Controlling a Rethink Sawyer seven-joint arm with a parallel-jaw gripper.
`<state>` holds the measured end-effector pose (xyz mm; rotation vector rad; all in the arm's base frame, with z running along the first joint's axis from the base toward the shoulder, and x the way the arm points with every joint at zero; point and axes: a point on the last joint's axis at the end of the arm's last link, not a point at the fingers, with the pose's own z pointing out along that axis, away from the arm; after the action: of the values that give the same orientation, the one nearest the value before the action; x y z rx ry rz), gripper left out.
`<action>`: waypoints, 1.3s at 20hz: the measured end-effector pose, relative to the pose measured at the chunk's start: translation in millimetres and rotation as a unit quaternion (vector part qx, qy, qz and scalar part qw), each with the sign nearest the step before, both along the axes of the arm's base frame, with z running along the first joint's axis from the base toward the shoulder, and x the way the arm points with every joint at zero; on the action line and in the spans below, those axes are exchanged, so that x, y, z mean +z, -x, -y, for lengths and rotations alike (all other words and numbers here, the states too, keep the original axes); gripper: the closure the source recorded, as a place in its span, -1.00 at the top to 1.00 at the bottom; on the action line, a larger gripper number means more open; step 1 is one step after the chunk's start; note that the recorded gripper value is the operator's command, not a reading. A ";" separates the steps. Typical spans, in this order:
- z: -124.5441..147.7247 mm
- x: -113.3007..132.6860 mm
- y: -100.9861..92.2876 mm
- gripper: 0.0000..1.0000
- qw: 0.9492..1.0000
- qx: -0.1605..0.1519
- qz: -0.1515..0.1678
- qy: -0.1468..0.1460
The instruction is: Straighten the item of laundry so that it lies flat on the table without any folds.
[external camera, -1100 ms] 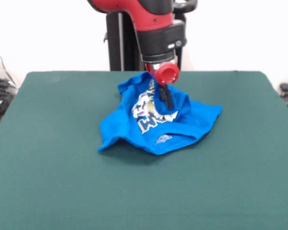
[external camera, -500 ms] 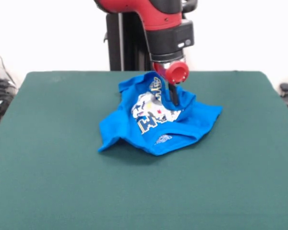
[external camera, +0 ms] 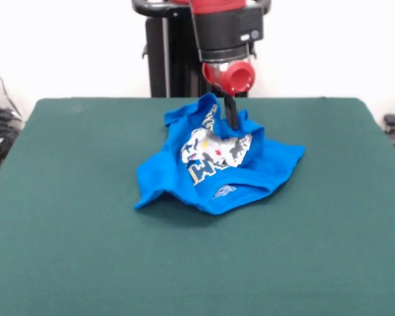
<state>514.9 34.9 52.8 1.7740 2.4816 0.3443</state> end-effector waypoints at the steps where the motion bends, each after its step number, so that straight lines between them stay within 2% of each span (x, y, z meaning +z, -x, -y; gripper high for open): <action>1: 0.8 0.8 2.8 -1.00 1.000 0.000 -0.004 0.001; 6: 3.4 2.8 13.8 -1.00 1.000 0.002 -0.018 0.003; 10: 0.6 -0.3 29.9 -1.00 0.999 0.013 -0.030 0.000; 13: -0.5 -8.5 48.8 -1.00 0.999 0.023 -0.047 -0.007; 14: -0.6 -14.4 61.1 -1.00 0.998 0.028 -0.059 -0.013; 18: -2.7 -23.8 83.2 -1.00 0.996 0.035 -0.081 -0.024; 20: -7.8 -30.2 106.3 -1.00 0.993 0.045 -0.102 -0.035; 22: -12.1 -32.5 118.5 -1.00 0.992 0.050 -0.112 -0.041; 23: -19.4 -35.0 134.4 -1.00 0.989 0.059 -0.124 -0.048; 26: -32.2 -37.9 158.1 -1.00 0.986 0.069 -0.138 -0.060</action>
<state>356.8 67.1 14.9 1.8092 2.8408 0.2762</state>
